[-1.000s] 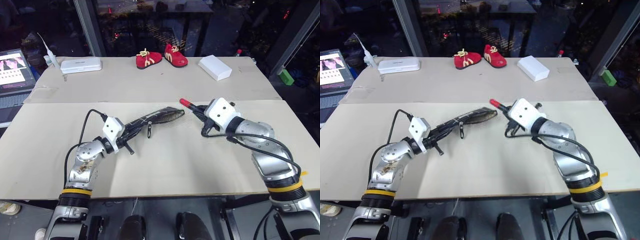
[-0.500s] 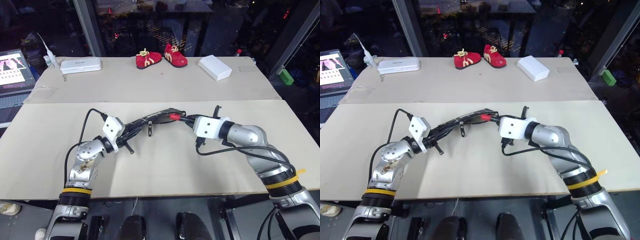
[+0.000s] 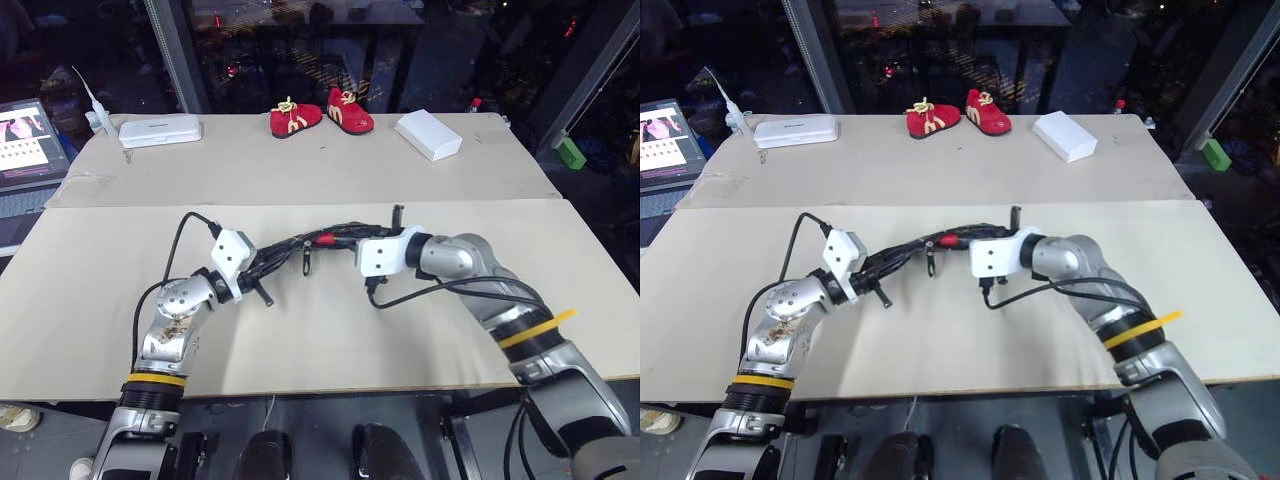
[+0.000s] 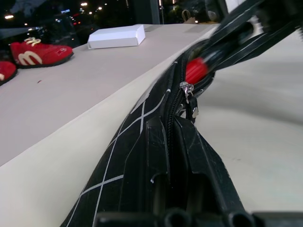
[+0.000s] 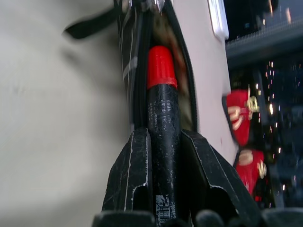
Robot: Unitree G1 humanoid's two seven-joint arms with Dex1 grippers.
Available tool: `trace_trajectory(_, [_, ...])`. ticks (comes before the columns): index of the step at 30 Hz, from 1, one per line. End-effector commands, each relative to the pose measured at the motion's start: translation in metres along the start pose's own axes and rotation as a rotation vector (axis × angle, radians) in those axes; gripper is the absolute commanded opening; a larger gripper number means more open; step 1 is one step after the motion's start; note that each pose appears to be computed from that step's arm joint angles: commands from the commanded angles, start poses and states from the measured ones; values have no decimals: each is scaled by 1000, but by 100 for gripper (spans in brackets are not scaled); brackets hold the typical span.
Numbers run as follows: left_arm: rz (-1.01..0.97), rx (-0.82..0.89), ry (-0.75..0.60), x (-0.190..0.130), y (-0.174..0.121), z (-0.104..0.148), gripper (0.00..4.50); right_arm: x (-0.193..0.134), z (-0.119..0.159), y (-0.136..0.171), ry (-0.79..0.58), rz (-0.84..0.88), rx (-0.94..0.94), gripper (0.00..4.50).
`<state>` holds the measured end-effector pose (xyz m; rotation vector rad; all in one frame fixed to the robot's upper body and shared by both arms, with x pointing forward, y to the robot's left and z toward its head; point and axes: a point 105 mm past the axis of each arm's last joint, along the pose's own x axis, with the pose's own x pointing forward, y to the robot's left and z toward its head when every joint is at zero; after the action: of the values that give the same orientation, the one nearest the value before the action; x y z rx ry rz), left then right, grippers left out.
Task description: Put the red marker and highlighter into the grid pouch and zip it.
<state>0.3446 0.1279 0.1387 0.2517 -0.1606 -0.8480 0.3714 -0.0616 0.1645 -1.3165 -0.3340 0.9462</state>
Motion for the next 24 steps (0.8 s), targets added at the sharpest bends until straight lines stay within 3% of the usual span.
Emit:
trace_trajectory(1, [-19, 26, -54, 0, -3, 19, 0, 12, 20, -12, -80, -21, -82, 51])
trace_trajectory(7, [-36, 23, -49, -2, -8, 19, 0, 21, 41, -3, -179, 19, -44, 51])
trace_trajectory(9, [-31, 22, -48, -2, -7, 19, 0, 20, 40, -3, -181, 22, 9, 153])
trace_trajectory(13, [-26, 22, -45, -2, -5, 18, 0, 7, 15, -19, -98, -34, 82, 271])
trace_trajectory(21, [-29, 21, -40, -2, -5, 15, 0, -47, -21, -44, -96, -169, 288, 271])
trace_trajectory(24, [-31, 22, -38, -1, -4, 14, 0, -73, -29, -25, -154, -114, 665, 271])
